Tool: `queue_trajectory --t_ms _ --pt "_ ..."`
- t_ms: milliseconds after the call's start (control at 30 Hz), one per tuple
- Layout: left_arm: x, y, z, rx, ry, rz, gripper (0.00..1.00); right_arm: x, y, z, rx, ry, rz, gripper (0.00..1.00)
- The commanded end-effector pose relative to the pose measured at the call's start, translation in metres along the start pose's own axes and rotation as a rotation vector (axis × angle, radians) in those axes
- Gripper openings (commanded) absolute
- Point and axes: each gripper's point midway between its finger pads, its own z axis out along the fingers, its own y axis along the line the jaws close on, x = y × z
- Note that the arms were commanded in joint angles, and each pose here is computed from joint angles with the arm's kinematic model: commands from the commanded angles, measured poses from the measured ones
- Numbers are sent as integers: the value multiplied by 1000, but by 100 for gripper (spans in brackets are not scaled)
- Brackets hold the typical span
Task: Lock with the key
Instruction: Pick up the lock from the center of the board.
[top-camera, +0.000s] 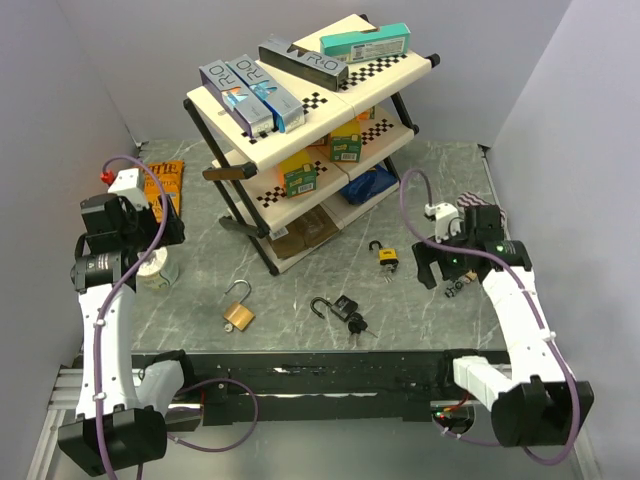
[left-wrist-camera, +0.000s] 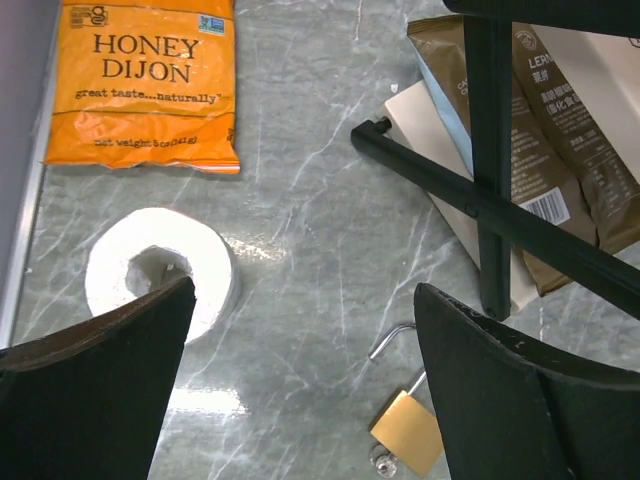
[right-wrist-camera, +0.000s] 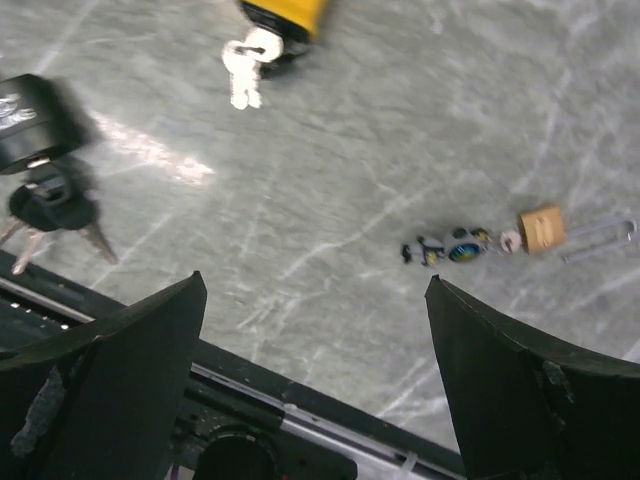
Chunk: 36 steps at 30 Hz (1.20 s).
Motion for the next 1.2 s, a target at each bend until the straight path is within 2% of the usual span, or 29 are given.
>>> queue_trajectory --t_ms 0,133,267,367,467,600,700,833,967,1167 --pt "-24 -8 -5 30 -110 -31 96 15 -30 -8 64 93 89 100" --pt "-35 -2 -6 -23 -140 -140 96 32 -49 -6 61 231 315 100" --pt "-36 5 0 -73 -140 -236 96 41 -79 -3 146 270 494 100" --pt "-37 3 7 -55 -143 -248 96 34 -96 2 139 265 524 100" --pt "-39 4 13 -64 -141 -280 96 35 -108 10 133 316 610 99" --pt "-42 18 19 -146 -136 -324 96 42 -134 18 246 367 671 99" --pt "-44 23 26 -170 -114 -331 96 60 -141 28 332 421 764 95" --pt "-45 30 35 -213 -78 -346 96 70 -140 41 361 454 855 94" --pt "-46 30 40 -214 -68 -363 96 68 -147 49 368 462 904 89" --pt "-53 32 44 -215 -76 -366 96 67 -157 66 358 489 938 88"
